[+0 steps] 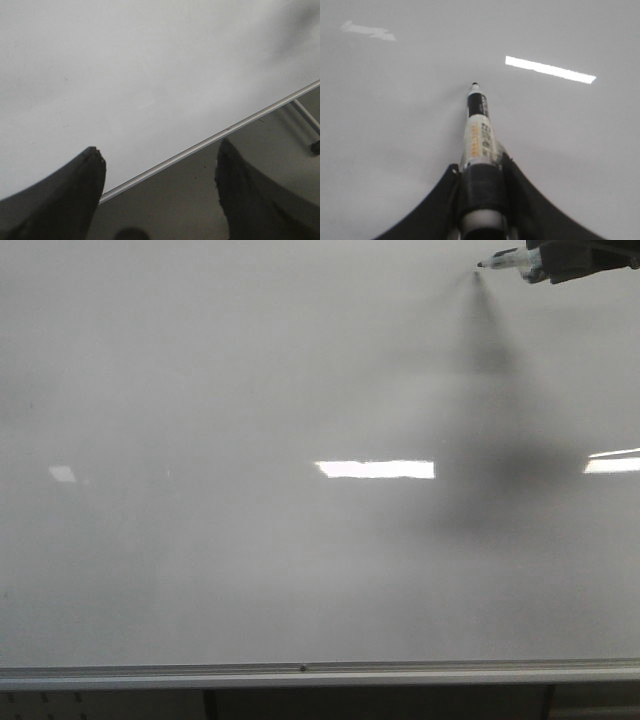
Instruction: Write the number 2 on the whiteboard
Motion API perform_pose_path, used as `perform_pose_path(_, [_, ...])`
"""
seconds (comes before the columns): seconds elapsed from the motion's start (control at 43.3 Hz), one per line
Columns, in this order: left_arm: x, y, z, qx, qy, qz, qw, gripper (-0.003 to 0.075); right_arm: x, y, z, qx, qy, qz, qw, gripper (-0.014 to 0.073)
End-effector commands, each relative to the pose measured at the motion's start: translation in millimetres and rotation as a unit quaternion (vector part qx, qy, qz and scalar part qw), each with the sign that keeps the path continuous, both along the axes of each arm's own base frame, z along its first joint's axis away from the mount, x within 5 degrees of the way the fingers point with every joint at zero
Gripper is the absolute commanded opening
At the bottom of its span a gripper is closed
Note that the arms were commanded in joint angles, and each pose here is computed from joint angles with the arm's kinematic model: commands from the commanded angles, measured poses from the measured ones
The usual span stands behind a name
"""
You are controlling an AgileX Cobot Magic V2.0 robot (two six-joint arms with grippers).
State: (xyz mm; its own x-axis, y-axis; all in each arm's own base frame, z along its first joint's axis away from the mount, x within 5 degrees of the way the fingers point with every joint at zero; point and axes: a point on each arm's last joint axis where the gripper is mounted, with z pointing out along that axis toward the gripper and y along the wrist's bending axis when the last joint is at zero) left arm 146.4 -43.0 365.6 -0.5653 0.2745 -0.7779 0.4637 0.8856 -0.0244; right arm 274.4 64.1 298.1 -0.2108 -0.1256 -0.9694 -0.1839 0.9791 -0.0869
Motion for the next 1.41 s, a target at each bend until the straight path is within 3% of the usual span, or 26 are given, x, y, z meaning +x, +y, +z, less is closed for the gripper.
perform_pose_path(0.0, [2.2, -0.7, 14.0, -0.026, -0.041, 0.013, 0.999, 0.0462, 7.1, 0.3, 24.1, 0.002, -0.06, -0.009, 0.998, 0.0066])
perform_pose_path(0.208, [2.2, -0.7, 14.0, -0.026, -0.041, 0.013, 0.999, 0.0462, 13.2, -15.4, 24.2, -0.009, -0.06, -0.036, 0.998, 0.0066])
perform_pose_path(0.393, [2.2, -0.7, 14.0, -0.026, -0.041, 0.013, 0.999, 0.0462, 12.7, -27.9, 11.8, -0.012, 0.01, -0.037, 0.999, 0.0066])
perform_pose_path(0.647, [2.7, -0.5, 14.5, -0.027, -0.044, 0.014, 0.999, 0.0462, 12.6, -12.3, -8.6, -0.013, 0.089, 0.006, 0.996, 0.0066])
perform_pose_path(0.855, [3.9, -0.1, 15.9, -0.029, -0.054, 0.018, 0.998, 0.0462, 15.4, -7.1, -14.0, -0.016, 0.095, 0.013, 0.995, 0.0066])
perform_pose_path(1.155, [3.9, -0.1, 15.9, -0.029, -0.054, 0.018, 0.998, 0.0462, 17.4, -38.5, -18.2, -0.01, 0.123, -0.032, 0.992, 0.0066])
perform_pose_path(1.386, [4.1, -0.1, 16.2, -0.025, -0.058, 0.016, 0.998, 0.0462, -10.3, -22.3, 10.3, -0.003, 0.108, 0.015, 0.994, 0.0066])
